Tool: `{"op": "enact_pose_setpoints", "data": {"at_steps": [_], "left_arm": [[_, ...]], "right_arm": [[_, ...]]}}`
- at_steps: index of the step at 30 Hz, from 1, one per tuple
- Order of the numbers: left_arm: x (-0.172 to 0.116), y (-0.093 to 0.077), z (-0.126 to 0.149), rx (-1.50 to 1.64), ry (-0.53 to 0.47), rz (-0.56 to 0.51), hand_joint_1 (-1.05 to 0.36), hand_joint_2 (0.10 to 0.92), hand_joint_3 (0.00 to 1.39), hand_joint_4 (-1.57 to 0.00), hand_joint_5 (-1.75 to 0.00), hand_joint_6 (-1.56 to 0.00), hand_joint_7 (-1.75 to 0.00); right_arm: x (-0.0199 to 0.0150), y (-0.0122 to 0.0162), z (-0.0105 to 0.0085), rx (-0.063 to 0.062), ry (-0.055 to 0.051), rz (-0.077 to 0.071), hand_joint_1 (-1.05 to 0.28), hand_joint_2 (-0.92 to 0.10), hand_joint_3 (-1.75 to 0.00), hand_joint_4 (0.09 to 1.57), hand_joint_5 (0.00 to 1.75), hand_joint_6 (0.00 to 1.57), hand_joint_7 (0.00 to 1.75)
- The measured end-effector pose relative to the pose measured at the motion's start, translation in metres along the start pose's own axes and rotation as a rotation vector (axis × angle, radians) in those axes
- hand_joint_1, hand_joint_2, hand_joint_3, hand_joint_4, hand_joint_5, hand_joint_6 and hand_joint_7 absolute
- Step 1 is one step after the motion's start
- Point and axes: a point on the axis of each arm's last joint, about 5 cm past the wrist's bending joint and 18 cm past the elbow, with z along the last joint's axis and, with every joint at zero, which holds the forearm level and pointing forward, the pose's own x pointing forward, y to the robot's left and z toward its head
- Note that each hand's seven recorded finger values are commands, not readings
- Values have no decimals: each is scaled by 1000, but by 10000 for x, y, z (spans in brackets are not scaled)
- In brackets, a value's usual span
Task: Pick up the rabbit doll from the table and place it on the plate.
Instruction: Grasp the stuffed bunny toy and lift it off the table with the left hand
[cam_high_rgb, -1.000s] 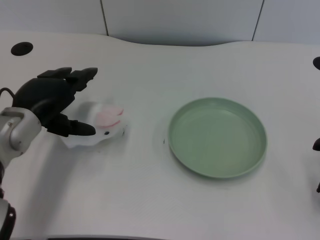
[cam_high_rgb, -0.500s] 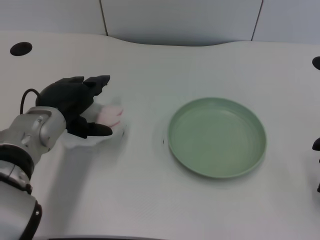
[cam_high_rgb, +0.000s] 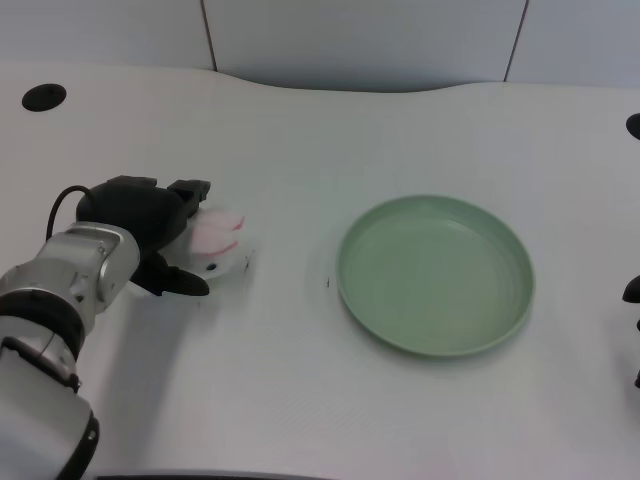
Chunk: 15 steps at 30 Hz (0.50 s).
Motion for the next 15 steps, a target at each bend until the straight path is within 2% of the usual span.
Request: {"op": "enact_pose_setpoints", "data": {"at_steps": [8, 10, 12, 13, 14, 15], "left_arm": [[9, 3, 24, -5, -4, 42, -997, 921, 292, -460, -259, -289, -63], [16, -4, 49, -13, -5, 57, -902, 921, 232, -442, -584, -448, -66], [30, -11, 93, -28, -4, 82, -801, 921, 199, -474, -957, -718, -174], [36, -16, 114, -29, -3, 94, -766, 921, 172, -486, -1111, -792, -227], [41, -21, 130, -29, -1, 100, -730, 921, 152, -498, -1344, -865, -335], [48, -27, 152, -27, -1, 109, -716, 921, 140, -519, -1446, -859, -466]], "right_arm": [[11, 8, -15, 11, -3, 7, -380, -921, -130, 1572, 1746, 1242, 1746], [10, 8, -17, 12, -4, 9, -375, -921, -118, 1572, 1746, 1214, 1746], [9, 8, -19, 16, -3, 10, -396, -921, -88, 1570, 1746, 1189, 1746], [7, 8, -21, 15, -2, 6, -399, -921, -76, 1566, 1746, 1122, 1746], [5, 8, -23, 15, -2, 1, -402, -921, -78, 1555, 1746, 911, 1746], [1, 8, -26, 14, -1, -1, -404, -921, -84, 1550, 1746, 871, 1746]]}}
